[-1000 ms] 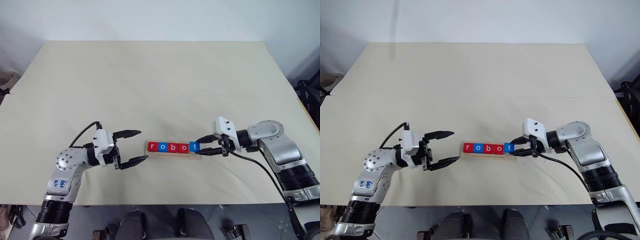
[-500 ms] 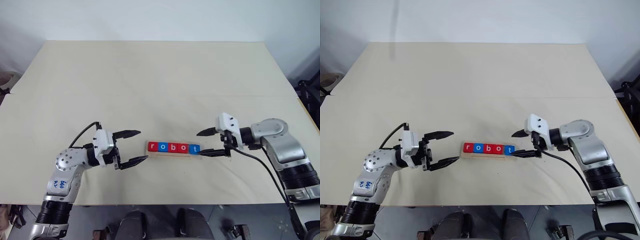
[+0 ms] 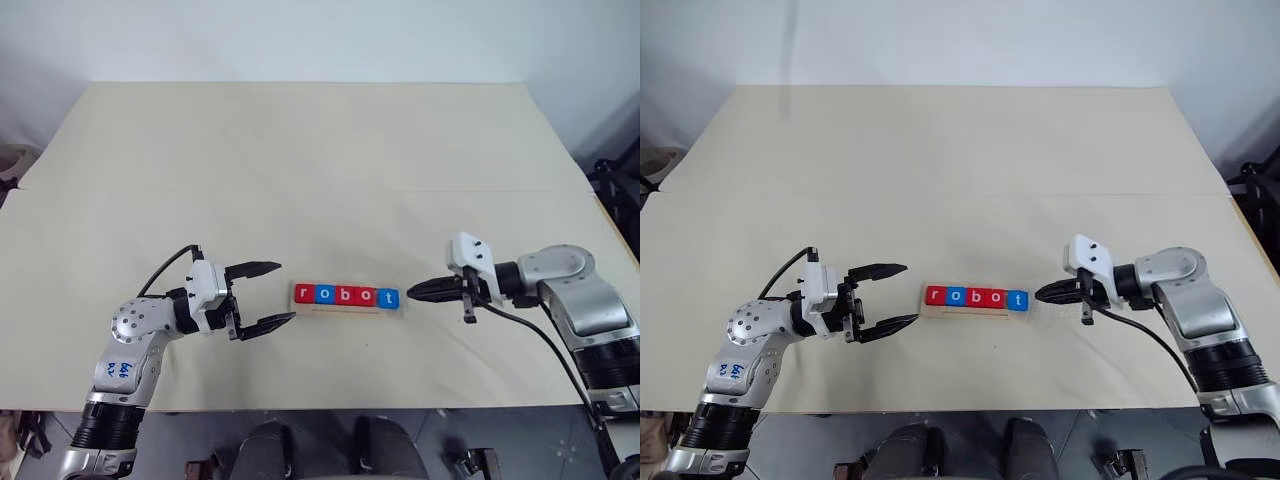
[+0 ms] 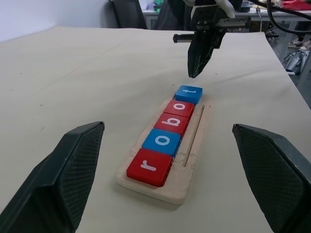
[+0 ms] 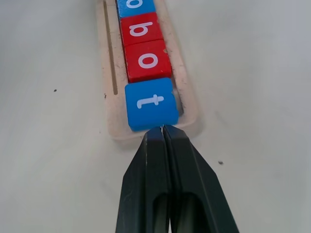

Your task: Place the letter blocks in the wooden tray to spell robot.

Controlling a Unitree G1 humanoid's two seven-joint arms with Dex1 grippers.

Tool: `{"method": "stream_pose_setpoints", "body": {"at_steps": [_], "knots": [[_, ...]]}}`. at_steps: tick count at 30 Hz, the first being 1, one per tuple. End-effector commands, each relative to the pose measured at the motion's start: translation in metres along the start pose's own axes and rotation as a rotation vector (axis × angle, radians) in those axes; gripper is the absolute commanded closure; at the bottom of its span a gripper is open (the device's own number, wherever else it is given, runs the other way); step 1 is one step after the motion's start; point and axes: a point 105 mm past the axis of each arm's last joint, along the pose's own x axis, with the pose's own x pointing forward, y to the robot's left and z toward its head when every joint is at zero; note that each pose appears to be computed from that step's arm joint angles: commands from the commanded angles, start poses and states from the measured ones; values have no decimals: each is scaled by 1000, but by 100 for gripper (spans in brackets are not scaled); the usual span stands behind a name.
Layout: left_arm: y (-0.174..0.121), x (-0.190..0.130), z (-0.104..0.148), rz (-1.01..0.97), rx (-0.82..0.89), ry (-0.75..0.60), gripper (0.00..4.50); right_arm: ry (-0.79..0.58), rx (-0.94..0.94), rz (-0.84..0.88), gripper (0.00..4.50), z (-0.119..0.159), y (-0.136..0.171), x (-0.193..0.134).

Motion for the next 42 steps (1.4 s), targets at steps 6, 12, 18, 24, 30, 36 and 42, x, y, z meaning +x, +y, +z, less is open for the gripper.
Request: {"method": "stream_pose_setpoints", "body": {"at_steps": [6, 12, 18, 24, 30, 36, 42], "knots": [[3, -5, 9, 17, 35, -10, 0, -14, -35, 29, 447, 8, 5, 9], [3, -5, 10, 20, 37, -9, 0, -34, -43, 34, 447, 13, 5, 14], [4, -5, 10, 21, 38, -10, 0, -30, -49, 22, 447, 12, 4, 14], [4, -11, 8, 27, 39, 15, 0, -108, -20, -16, 447, 22, 6, -8], [10, -34, 7, 50, 38, 65, 0, -203, 3, -111, 290, 15, 20, -35], [22, -55, 4, 92, 31, 122, 0, -387, -65, -200, 81, 12, 36, -55], [36, -67, 3, 121, 55, 156, 0, -376, -71, -230, 5, -7, 44, -60]]}}
